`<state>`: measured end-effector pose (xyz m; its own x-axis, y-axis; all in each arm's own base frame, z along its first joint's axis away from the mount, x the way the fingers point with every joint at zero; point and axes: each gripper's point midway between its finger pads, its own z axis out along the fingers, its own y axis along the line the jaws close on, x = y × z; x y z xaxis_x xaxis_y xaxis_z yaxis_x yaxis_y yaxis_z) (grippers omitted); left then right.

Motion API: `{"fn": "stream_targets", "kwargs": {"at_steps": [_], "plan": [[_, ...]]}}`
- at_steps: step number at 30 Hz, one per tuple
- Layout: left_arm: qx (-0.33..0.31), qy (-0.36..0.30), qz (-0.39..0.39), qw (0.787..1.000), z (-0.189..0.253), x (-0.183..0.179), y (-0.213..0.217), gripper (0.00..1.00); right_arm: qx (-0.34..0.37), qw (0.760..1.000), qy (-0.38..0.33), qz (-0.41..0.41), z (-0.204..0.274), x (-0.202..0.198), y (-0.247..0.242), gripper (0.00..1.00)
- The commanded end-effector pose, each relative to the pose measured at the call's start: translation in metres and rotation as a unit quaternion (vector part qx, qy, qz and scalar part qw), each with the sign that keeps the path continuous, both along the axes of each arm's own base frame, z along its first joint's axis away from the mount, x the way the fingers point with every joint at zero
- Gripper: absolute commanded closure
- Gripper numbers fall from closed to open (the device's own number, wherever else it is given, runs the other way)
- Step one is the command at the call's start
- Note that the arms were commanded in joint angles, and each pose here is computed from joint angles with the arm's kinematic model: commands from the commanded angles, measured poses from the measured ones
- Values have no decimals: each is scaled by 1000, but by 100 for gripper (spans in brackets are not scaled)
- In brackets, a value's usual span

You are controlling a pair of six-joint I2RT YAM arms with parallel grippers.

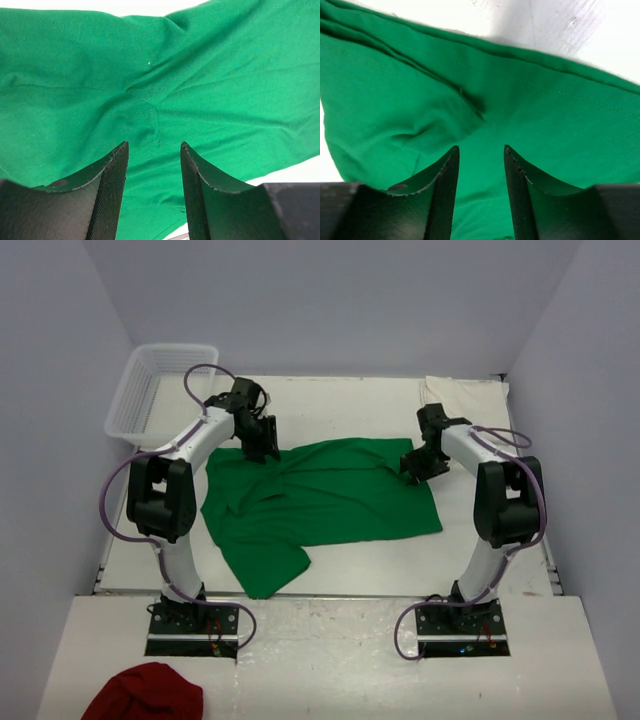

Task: Fold and stack the t-shirts
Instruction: Fold the flattened tshirt in 1/3 of the way

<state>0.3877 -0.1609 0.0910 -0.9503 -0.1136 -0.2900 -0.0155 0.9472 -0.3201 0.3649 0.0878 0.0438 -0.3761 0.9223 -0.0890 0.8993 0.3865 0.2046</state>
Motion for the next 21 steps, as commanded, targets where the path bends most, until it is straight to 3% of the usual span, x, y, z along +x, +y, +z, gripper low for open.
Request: {"fn": "stream_targets", "kwargs": {"at_steps": [1,5,21], "plan": [[-15,-22,-14,1000,14,5,-7,52,-14,999,19,-25,-7,-1,-3,60],[-19,-26,-16,999,18,6,-8,52,-18,999,23,-29,-11,2,-2,63],[-44,-28,-24,998,26,2,-14,52,-41,998,28,-35,-3,10,-3,63]]}}
